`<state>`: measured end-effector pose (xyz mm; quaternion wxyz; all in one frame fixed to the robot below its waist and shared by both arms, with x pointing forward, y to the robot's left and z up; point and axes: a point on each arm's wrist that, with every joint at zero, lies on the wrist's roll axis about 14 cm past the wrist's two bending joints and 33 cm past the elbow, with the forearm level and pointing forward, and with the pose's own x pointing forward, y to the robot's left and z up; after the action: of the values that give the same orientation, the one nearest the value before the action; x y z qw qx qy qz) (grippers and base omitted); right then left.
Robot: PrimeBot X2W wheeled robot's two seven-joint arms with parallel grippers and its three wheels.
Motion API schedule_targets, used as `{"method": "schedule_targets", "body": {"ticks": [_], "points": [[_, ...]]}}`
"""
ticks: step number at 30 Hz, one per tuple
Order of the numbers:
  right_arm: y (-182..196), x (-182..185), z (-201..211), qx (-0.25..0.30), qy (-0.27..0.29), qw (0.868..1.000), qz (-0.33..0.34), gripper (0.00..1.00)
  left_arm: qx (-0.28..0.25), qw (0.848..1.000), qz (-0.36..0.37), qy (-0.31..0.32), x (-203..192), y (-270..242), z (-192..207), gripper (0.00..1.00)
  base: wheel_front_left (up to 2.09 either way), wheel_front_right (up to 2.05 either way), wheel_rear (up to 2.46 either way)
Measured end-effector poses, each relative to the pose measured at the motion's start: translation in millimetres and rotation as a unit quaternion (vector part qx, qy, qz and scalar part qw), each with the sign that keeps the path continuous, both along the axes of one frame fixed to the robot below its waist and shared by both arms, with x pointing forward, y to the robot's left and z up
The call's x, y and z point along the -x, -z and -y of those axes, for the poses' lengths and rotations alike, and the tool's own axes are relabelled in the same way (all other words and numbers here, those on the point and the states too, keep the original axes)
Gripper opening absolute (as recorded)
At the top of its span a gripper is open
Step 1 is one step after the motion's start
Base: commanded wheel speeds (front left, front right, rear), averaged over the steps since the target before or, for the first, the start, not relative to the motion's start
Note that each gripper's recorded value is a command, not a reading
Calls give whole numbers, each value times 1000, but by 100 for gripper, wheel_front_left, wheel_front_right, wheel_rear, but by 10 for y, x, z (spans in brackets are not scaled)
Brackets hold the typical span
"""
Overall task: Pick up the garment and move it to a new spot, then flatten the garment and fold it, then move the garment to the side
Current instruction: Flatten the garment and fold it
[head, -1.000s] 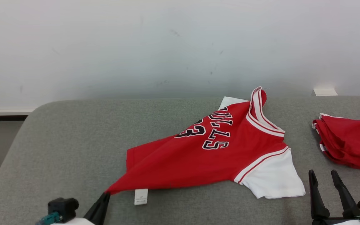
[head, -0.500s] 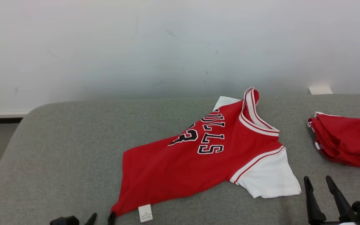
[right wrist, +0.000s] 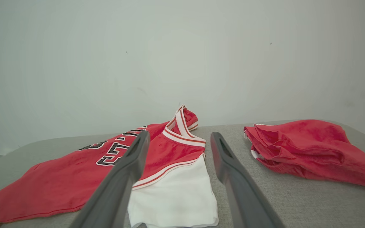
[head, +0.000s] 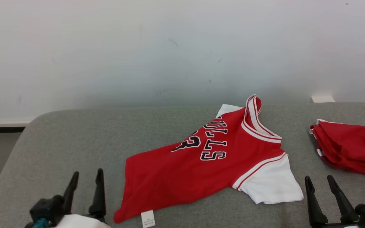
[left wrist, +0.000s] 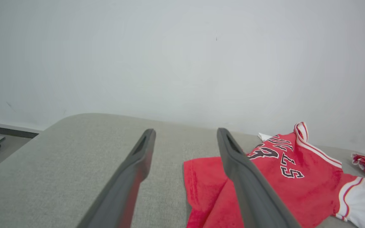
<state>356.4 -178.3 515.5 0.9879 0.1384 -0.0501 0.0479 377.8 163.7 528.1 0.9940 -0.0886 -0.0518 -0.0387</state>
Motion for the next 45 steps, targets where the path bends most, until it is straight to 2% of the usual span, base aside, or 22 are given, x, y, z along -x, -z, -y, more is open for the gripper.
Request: {"method": "schedule_targets", "body": {"ticks": [3, 7, 15, 27, 29, 33, 37, 45], "points": [[-58, 27, -7, 3, 0, 1000, 11, 100, -8, 1000, 26, -12, 36, -140, -36, 100, 0, 0, 0], [-207, 74, 73, 11, 14, 999, 36, 100, -8, 1000, 24, -15, 130, -88, -19, 100, 0, 0, 0], [-273, 184, 115, 22, 26, 998, 50, 100, -20, 1000, 13, -6, 258, 40, 28, 100, 0, 0, 0], [-200, 184, 91, 23, 24, 999, 39, 100, -22, 1000, 5, -2, 263, 112, 29, 100, 0, 0, 0], [-159, 179, 113, -5, 30, 999, 32, 100, -20, 1000, -5, 3, 263, 177, 46, 100, 0, 0, 0], [28, 97, 113, -14, 21, 1000, -8, 100, -2, 998, -56, 24, 283, 485, 157, 100, 0, 0, 0], [211, -75, 151, 10, 4, 998, -67, 100, -1, 994, -97, 48, 215, 638, 275, 100, 0, 0, 0], [748, -289, 140, 14, -15, 977, -213, 100, -12, 981, -175, 79, 139, 937, 407, 100, 0, 0, 0]]}}
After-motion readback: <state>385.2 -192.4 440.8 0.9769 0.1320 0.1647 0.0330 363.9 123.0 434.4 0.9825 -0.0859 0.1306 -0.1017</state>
